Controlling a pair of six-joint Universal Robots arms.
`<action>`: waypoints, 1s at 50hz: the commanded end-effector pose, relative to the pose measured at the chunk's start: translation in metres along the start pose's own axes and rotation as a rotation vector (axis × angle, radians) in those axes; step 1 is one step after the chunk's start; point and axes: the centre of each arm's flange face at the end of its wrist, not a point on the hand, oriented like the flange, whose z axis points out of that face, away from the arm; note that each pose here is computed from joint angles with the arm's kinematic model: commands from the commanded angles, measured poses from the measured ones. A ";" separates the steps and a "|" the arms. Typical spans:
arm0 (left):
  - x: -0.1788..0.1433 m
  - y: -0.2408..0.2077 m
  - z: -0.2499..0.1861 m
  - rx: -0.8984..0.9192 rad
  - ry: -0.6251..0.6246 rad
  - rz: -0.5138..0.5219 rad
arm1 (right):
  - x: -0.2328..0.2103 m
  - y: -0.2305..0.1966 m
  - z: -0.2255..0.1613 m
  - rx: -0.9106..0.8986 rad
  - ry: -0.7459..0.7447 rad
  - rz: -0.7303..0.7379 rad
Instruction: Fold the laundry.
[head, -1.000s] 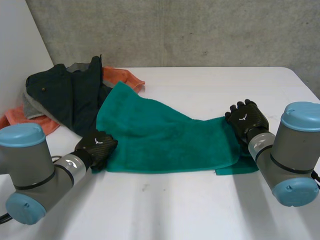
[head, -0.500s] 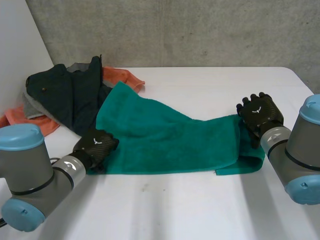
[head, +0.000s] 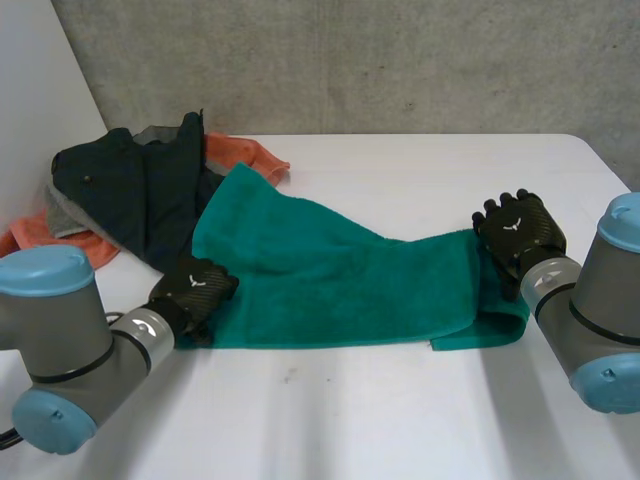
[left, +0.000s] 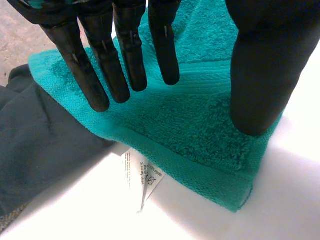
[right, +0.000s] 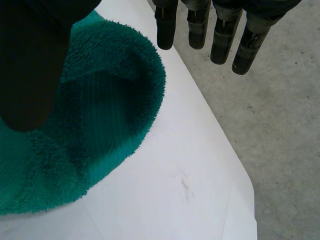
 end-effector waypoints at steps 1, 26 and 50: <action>-0.001 0.000 0.008 0.004 -0.001 0.004 | -0.001 0.000 -0.001 -0.001 -0.005 0.000; -0.008 -0.006 0.018 0.027 -0.028 0.008 | 0.003 0.003 -0.001 -0.013 0.009 0.009; -0.034 -0.084 -0.036 0.253 -0.119 -0.092 | 0.040 0.039 -0.027 -0.308 -0.280 0.557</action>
